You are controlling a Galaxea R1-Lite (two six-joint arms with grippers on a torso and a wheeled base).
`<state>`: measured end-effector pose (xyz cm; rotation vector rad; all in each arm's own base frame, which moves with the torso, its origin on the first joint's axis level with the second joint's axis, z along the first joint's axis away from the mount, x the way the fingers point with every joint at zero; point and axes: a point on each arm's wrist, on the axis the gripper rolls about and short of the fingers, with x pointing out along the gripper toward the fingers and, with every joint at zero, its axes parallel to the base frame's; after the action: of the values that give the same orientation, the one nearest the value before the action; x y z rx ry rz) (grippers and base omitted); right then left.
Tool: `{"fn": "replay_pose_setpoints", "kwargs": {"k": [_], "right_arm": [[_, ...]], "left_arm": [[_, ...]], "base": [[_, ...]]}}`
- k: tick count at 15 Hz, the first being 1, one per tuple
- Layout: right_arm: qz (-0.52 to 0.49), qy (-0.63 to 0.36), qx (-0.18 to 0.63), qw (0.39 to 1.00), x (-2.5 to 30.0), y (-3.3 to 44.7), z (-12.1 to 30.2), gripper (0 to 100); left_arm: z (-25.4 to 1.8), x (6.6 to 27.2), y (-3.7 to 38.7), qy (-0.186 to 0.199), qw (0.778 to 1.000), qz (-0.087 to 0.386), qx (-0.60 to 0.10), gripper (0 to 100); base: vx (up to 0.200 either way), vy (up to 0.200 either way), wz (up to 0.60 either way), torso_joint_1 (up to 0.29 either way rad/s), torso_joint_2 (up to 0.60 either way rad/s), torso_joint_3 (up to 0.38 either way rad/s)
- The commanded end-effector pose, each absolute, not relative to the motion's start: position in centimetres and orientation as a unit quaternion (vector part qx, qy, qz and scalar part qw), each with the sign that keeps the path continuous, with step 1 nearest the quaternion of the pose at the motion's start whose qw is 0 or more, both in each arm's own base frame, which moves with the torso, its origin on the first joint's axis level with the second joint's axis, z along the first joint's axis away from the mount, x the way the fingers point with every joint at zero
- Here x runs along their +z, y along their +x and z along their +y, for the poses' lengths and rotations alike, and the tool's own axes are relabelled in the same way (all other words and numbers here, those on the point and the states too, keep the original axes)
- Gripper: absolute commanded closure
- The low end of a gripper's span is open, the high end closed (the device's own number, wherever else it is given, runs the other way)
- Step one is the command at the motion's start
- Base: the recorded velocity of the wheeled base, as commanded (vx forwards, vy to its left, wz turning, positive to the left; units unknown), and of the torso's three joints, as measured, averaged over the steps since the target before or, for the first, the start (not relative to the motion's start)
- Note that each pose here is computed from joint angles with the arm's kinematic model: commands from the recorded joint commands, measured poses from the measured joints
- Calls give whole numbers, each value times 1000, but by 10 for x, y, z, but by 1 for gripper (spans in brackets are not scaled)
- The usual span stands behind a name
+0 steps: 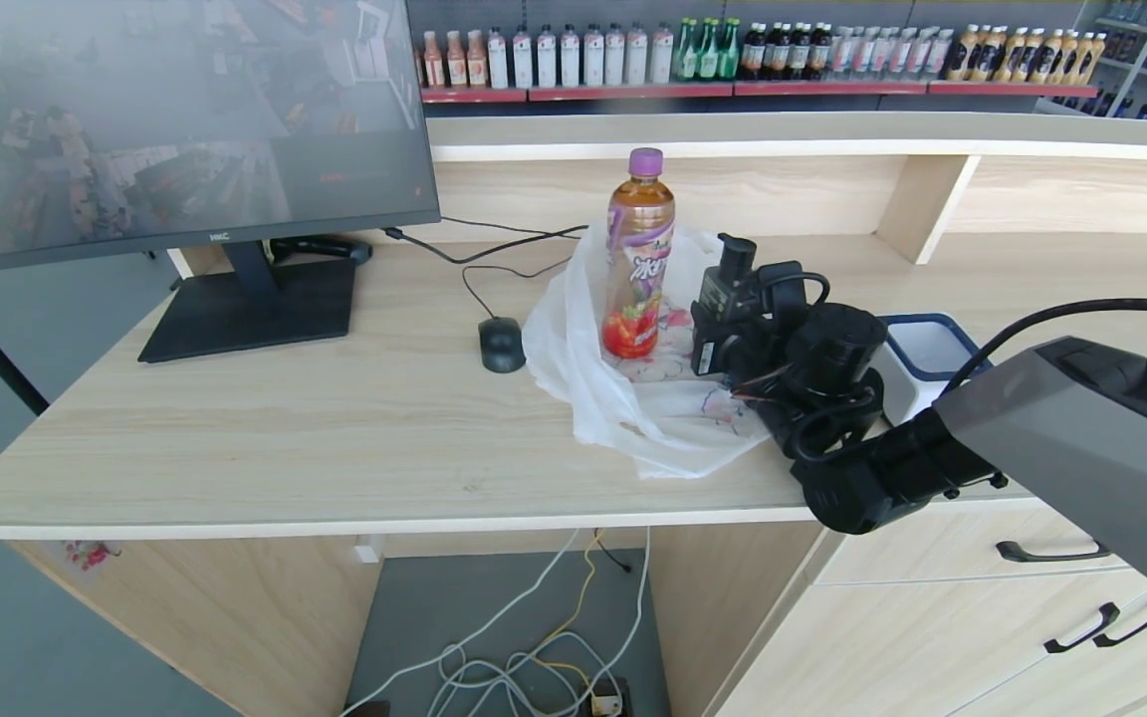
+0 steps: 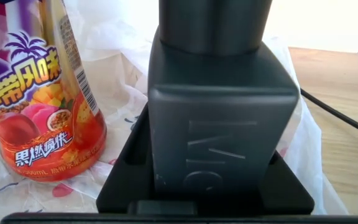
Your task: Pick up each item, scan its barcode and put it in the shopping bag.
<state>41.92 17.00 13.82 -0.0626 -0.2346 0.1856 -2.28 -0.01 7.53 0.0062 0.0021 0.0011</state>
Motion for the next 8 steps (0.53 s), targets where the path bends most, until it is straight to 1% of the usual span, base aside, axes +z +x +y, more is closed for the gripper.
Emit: {"fn": "replay_pose_setpoints", "kwargs": {"k": [1, 7, 8], "right_arm": [[-116, -32, 93, 988, 137, 419, 171, 100], [-125, -28, 93, 987, 138, 420, 171, 100], [-126, -27, 93, 987, 138, 419, 171, 0]], "left_arm": [[0, 75, -23, 3, 1000, 1, 1, 0], [0, 75, -23, 3, 1000, 1, 1, 0], [0, 75, -23, 3, 1000, 1, 1, 0]], "base": [[0, 0, 0, 0, 0, 0], [0, 0, 0, 0, 0, 0], [0, 0, 0, 0, 0, 0]]}}
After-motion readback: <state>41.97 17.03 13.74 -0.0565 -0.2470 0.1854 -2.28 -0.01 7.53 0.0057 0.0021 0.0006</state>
